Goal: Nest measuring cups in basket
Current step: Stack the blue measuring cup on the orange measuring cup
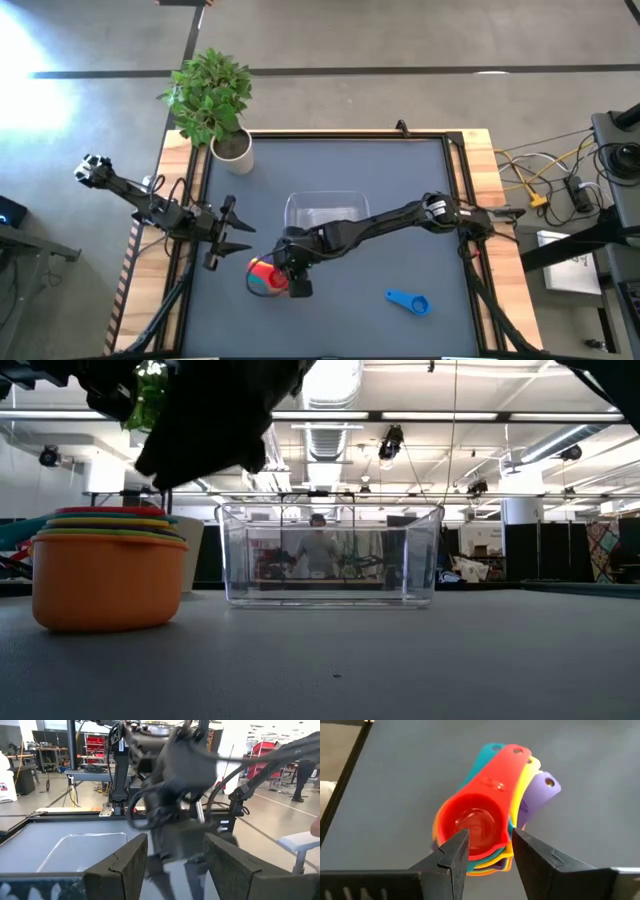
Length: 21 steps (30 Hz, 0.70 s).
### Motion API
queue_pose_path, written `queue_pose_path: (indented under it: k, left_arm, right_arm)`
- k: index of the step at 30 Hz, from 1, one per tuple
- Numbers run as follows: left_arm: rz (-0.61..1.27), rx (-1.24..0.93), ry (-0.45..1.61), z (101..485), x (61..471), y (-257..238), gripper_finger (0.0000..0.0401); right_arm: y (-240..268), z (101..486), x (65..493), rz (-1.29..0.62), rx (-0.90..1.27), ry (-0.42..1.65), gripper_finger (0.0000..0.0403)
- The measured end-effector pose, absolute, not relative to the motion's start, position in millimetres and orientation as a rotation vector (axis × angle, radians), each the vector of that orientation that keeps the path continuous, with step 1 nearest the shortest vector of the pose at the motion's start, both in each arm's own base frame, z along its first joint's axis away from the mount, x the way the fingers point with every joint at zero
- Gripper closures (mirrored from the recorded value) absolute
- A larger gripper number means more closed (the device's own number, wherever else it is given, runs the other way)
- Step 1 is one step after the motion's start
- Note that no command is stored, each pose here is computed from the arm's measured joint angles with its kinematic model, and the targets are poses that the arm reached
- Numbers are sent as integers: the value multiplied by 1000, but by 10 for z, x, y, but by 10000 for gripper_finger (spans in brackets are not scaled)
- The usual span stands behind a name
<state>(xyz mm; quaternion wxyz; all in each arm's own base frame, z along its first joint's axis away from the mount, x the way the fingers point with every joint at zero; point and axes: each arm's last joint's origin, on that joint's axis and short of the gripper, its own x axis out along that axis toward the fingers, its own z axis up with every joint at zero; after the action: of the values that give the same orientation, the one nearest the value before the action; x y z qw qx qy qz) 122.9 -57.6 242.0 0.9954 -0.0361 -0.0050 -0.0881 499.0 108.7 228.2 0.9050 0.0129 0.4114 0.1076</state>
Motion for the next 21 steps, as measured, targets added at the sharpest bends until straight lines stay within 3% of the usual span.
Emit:
queue_pose_path:
  k: [11,16,21]
  left_arm:
    - [-177,-83,0,2410,1235,-579,224]
    - [-176,-91,4,2406,1235,-579,224]
    - [-176,-90,11,2398,1238,-580,224]
  right_arm:
    - [1160,2394,4909,201,-28,829,278]
    - [1102,2393,4798,101,-80,852,278]
    - [1037,2521,4579,83,-45,745,277]
